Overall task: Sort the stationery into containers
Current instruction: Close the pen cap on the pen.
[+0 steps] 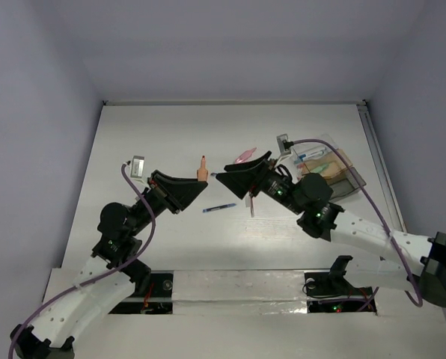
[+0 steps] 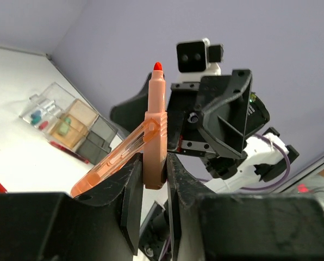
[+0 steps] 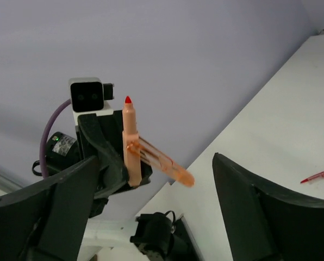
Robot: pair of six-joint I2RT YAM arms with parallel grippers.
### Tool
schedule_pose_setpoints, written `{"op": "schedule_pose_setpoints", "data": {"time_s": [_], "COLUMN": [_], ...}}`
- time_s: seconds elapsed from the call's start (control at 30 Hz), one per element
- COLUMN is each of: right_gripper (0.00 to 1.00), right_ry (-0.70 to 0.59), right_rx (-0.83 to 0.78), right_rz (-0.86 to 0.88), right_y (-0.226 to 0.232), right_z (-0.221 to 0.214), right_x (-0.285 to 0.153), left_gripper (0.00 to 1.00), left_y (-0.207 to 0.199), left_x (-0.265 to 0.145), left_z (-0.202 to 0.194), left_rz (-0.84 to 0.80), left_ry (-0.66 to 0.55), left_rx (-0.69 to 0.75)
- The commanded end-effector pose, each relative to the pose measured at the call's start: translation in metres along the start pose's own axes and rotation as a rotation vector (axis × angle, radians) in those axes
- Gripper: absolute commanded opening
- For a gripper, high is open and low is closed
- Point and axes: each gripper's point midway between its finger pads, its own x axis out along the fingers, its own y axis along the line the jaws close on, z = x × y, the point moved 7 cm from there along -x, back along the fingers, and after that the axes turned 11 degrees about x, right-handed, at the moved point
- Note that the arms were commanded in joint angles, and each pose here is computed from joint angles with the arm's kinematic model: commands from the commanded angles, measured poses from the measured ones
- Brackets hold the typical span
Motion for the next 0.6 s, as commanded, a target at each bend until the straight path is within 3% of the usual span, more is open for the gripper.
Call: {"op": "schedule_pose_setpoints", "data": {"time_s": [0.0,0.13,0.3,0.43,0.57], "right_gripper": [0.92,0.98,0.99,0.93,0.74], "right_ry": [0.037,0.141,0.223,0.204,0.221], "right_rx": [-0.023,0.061,0.286,0.418,0.477], "right_rz": [-0.030,-0.047,0.062,0.168,0.242], "right_y": [0.003,-0.013,-0.022,-0.022,-0.019], "right_z": [-0.001,-0.024,-0.051,-0.055,-0.060], "right_x": [-0.018,-0.033,-0.033,-0.028,-0.020], "left_gripper": [0.00,0.00,0.00,0.00,0.00], "left_y": [-0.013,-0.011,-0.012,-0.010,-0.010], "left_x": [0.002,0.002,0.001,-0.002,-0.005], "left_z": [0.020,0.017,0.013,0.006,0.005], "left_rz": [-0.018,-0.017,-0.063,-0.088,-0.094], "left_ry": [-0.050,-0.046,-0.062,-0.068,-0.080], "left_rx": [0.078,0.069,0.028,0.006,-0.010]}}
